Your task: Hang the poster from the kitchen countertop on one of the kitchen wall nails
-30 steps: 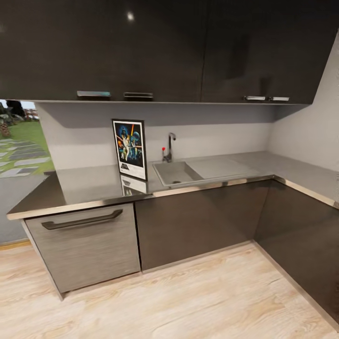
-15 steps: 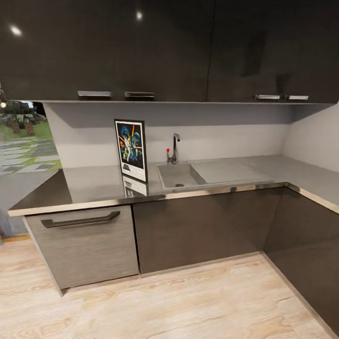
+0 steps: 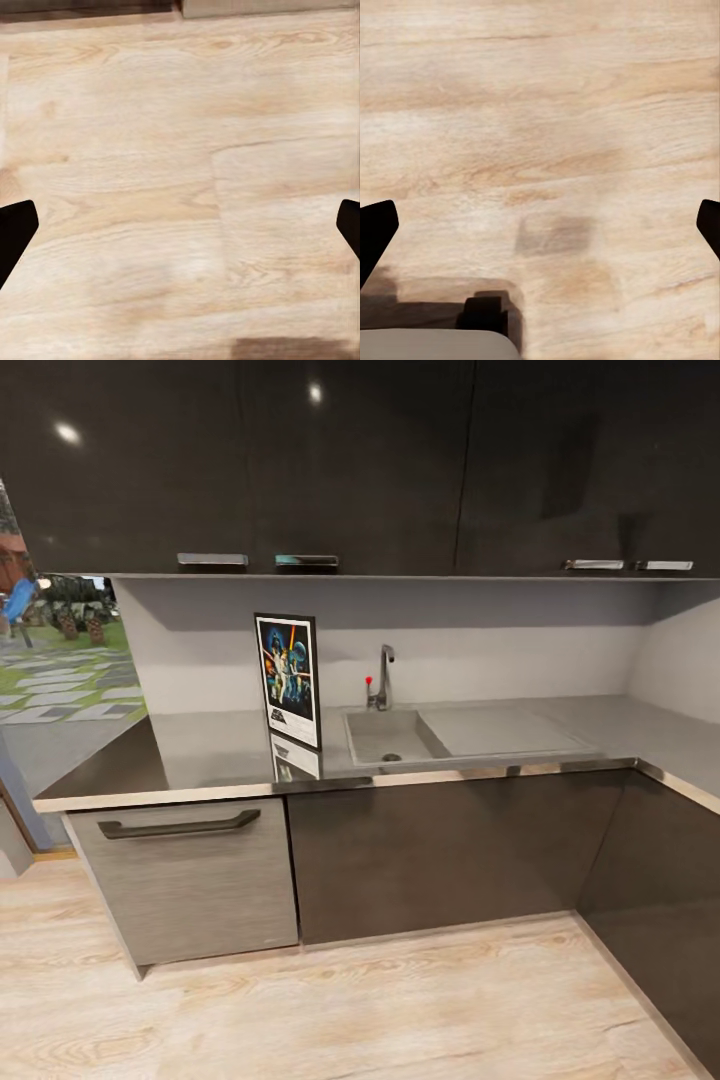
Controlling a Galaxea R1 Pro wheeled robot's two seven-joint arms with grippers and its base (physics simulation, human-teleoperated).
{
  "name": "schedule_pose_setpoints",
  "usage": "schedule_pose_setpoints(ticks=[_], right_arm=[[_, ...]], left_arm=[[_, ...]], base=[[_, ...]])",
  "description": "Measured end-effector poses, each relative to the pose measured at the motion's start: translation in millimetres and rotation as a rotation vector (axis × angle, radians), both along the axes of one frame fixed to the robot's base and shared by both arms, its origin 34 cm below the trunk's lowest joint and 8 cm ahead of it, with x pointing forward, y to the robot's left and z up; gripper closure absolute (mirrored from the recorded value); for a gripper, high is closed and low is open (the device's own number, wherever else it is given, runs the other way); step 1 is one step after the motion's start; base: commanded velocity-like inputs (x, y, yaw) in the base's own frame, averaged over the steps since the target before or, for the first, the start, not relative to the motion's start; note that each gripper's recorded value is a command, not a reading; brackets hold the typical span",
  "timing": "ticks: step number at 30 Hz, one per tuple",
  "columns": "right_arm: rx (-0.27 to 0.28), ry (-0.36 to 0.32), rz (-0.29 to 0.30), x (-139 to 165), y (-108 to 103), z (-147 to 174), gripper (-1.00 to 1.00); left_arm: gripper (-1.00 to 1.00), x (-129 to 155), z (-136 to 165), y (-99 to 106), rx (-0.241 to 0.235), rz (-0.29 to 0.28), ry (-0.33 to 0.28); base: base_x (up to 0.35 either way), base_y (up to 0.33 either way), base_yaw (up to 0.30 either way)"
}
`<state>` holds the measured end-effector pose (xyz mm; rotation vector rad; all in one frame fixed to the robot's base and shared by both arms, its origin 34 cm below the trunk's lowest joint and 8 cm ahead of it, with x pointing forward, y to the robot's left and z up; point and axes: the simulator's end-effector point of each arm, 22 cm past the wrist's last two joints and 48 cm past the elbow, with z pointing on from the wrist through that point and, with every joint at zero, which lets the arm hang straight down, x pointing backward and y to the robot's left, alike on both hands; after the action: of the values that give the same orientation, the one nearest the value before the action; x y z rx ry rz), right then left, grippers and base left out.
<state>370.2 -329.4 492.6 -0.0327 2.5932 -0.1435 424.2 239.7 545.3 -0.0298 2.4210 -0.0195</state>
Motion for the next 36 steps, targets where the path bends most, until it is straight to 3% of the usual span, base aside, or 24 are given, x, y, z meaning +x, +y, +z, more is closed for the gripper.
schedule_pose_setpoints(ticks=[3,9,11,15,19,24,25,27,29,34,36], right_arm=[[0.000,-0.006,0.002,1,0,1,-1.00],[-0.001,-0.083,0.010,14,1,10,-1.00],[-0.001,-0.092,0.011,16,1,11,-1.00],[-0.001,-0.105,0.011,18,1,13,-1.00],[-0.001,-0.139,0.013,24,1,17,-1.00],[-0.001,-0.237,0.023,39,2,32,-1.00],[-0.001,-0.258,0.026,41,3,35,-1.00],[-0.001,-0.264,0.026,42,3,36,-1.00],[-0.002,-0.270,0.026,43,3,37,-1.00],[-0.010,-0.274,0.020,43,1,37,-1.00],[-0.057,-0.275,-0.016,42,-12,39,-1.00]], left_arm=[[-1.00,23,20,-1,0.000,0.000,-0.063],[-1.00,120,144,-2,-0.004,0.002,-0.388],[-1.00,133,170,-7,-0.013,0.004,-0.445],[-1.00,147,204,-29,-0.058,0.038,-0.471],[-1.00,157,234,-35,-0.054,0.099,-0.459],[-1.00,199,291,-69,-0.058,0.077,-0.531],[-1.00,219,317,-85,-0.049,0.043,-0.553],[-1.00,232,335,-94,-0.042,0.019,-0.566],[-1.00,261,376,-106,-0.021,-0.018,-0.591],[-1.00,313,474,-111,0.018,-0.047,-0.685],[-1.00,344,531,-102,0.069,-0.014,-0.745]], base=[[0.000,0.000,0.000],[0.000,0.000,0.000],[0.000,0.000,0.000],[0.000,0.000,0.000],[0.000,0.000,0.000],[0.000,0.000,0.000],[0.000,0.000,0.000],[0.000,0.000,0.000],[0.000,0.000,0.000],[0.000,0.000,0.000],[0.000,0.000,0.000]])
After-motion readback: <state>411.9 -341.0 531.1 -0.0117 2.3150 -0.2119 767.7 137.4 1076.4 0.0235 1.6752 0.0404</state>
